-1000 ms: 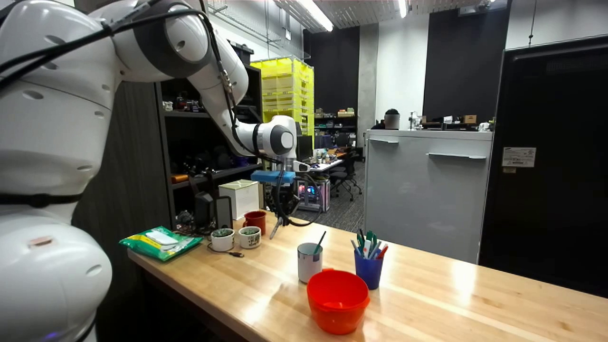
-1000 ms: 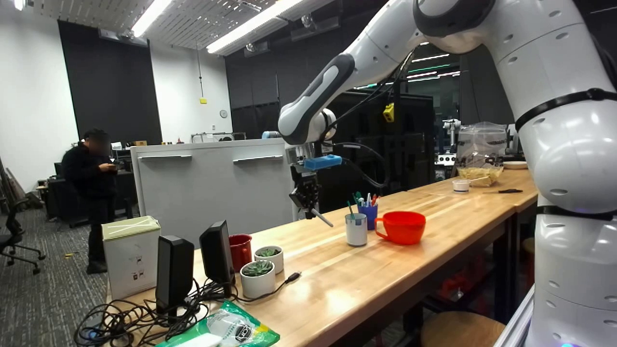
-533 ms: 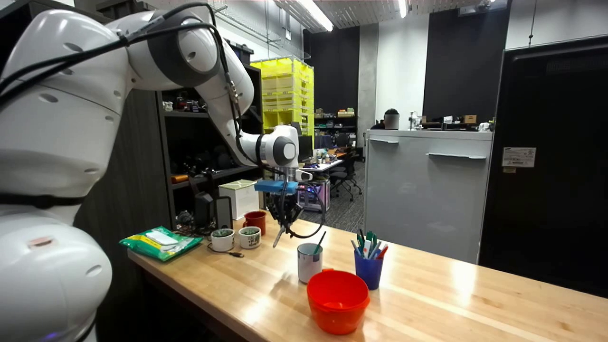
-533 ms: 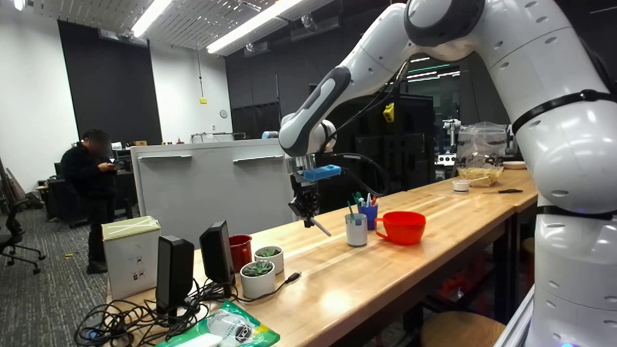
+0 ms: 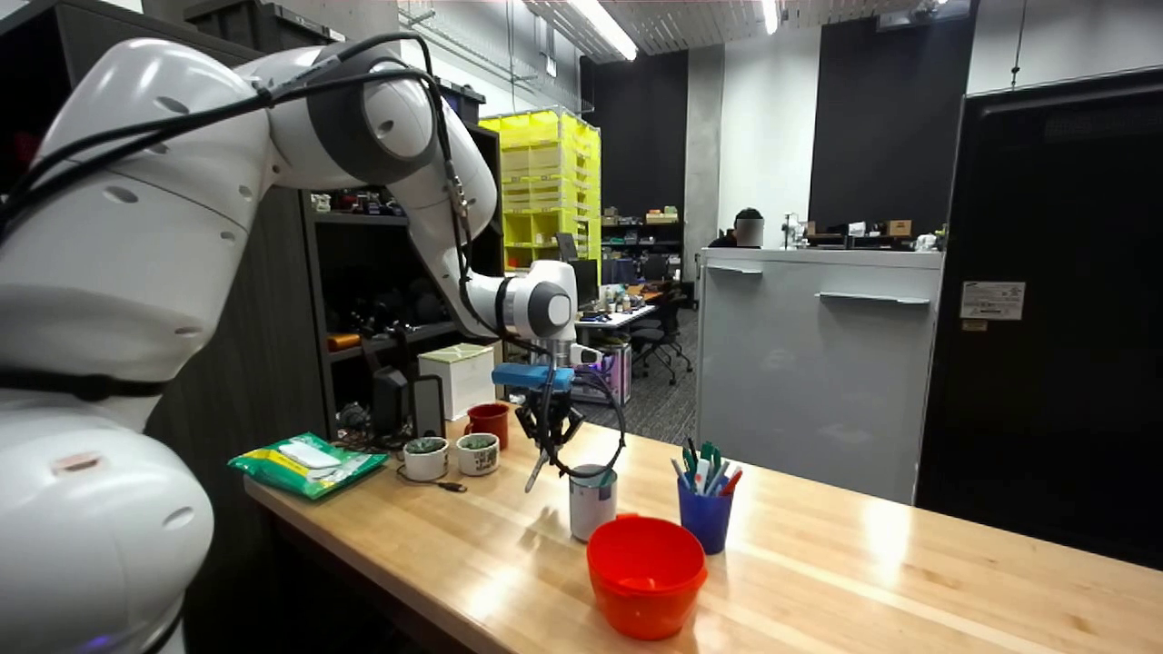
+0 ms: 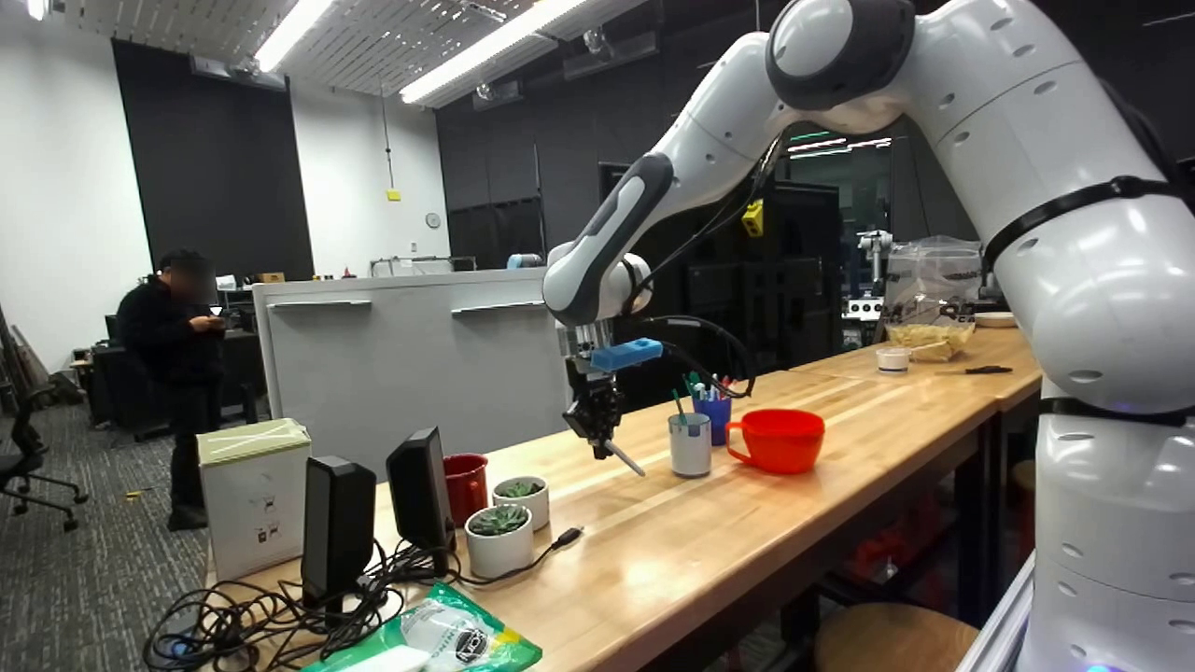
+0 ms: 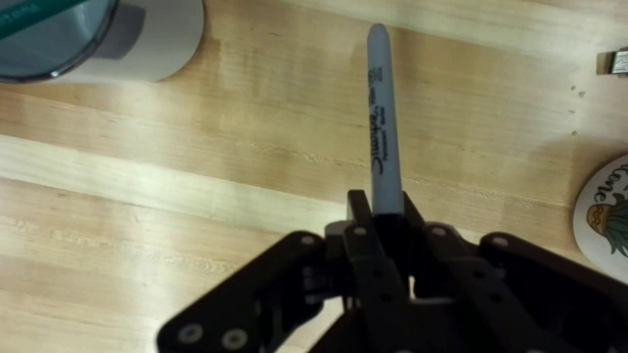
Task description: Remove the black pen from the orange mug and put it on the table.
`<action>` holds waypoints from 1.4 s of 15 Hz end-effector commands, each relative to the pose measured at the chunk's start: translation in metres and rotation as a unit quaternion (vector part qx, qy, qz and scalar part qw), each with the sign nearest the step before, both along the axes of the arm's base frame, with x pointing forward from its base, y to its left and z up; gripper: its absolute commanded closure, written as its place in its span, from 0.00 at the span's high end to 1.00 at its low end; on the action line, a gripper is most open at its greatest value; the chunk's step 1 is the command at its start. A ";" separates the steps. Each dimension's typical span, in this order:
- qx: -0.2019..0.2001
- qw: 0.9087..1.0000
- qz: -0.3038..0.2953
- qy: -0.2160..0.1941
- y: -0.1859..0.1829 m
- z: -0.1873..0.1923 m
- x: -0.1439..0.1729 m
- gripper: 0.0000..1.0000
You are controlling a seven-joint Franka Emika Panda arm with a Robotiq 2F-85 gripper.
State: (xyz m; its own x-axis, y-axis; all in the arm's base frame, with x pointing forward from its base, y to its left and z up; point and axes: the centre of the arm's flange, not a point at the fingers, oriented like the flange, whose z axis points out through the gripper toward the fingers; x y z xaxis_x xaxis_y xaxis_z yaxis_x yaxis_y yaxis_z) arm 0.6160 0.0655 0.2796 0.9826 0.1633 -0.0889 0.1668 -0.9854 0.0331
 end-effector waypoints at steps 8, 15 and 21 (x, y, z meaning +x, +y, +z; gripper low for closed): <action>0.012 1.000 -0.003 0.017 -0.004 -0.034 0.005 0.04; 0.006 1.000 -0.010 0.021 -0.006 -0.037 0.002 0.15; 0.006 1.000 -0.010 0.021 -0.006 -0.037 0.003 0.15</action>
State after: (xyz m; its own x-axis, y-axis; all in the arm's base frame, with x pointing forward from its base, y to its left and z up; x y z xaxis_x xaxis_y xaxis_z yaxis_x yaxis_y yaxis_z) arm 0.6188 0.0591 0.2422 0.9813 0.1443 -0.1277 0.1475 -0.9889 0.0155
